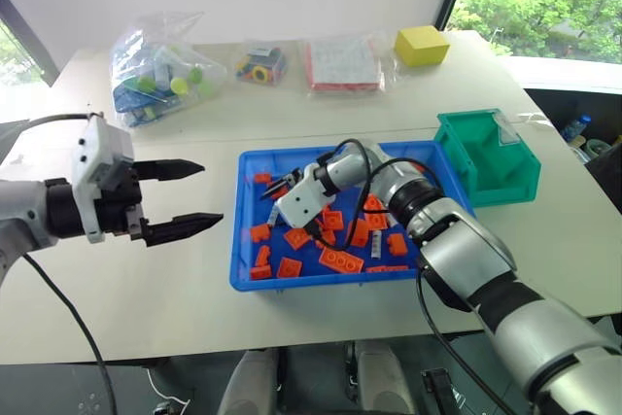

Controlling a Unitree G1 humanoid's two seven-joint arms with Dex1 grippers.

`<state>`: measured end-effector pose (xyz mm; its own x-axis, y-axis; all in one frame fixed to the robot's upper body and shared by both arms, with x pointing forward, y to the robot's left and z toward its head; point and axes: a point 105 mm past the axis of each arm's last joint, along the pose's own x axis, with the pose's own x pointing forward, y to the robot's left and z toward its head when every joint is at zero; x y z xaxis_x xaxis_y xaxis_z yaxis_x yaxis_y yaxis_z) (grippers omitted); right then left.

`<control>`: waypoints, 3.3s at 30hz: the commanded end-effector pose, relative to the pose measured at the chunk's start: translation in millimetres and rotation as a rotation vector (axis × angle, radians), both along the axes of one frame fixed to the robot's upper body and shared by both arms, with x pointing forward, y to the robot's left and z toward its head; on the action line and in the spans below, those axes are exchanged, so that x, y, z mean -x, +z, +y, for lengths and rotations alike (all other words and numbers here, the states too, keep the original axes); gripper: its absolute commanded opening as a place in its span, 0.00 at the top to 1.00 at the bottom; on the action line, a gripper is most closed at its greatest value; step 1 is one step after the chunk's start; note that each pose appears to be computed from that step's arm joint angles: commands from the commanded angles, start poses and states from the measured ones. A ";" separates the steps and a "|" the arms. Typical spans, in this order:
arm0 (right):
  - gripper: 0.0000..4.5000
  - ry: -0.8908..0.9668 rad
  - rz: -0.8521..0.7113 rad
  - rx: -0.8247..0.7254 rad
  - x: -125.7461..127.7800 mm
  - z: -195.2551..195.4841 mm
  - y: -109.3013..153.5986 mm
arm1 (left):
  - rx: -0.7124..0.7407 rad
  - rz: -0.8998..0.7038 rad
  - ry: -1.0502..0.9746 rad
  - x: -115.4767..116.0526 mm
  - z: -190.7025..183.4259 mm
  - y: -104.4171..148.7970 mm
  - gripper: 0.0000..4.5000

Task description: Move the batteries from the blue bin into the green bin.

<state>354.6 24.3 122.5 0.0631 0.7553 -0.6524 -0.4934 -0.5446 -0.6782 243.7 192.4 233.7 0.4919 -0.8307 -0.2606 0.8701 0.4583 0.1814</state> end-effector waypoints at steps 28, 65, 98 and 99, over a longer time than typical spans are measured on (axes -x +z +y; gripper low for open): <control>0.98 -1.147 0.126 -0.975 -6.2 -264.5 180.6 | 0.054 0.003 -0.156 -10.7 -30.0 -3.6 0.00; 0.09 -1.306 0.664 -0.696 67.9 -226.6 84.5 | 0.080 -0.031 -0.211 -22.8 -41.4 3.6 0.00; 0.23 -1.514 0.856 -0.667 36.3 -173.7 6.8 | 0.099 -0.062 -0.187 -24.0 -43.4 13.9 0.00; 0.34 -1.516 0.850 -0.667 35.7 -174.4 7.3 | 0.100 -0.065 -0.185 -24.3 -43.2 14.3 0.00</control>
<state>314.9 -151.9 119.6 0.6781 0.4818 -0.5550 -0.5095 0.8524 0.1174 270.2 147.3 233.0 0.3273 -0.9289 -0.1733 0.9416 0.3053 0.1419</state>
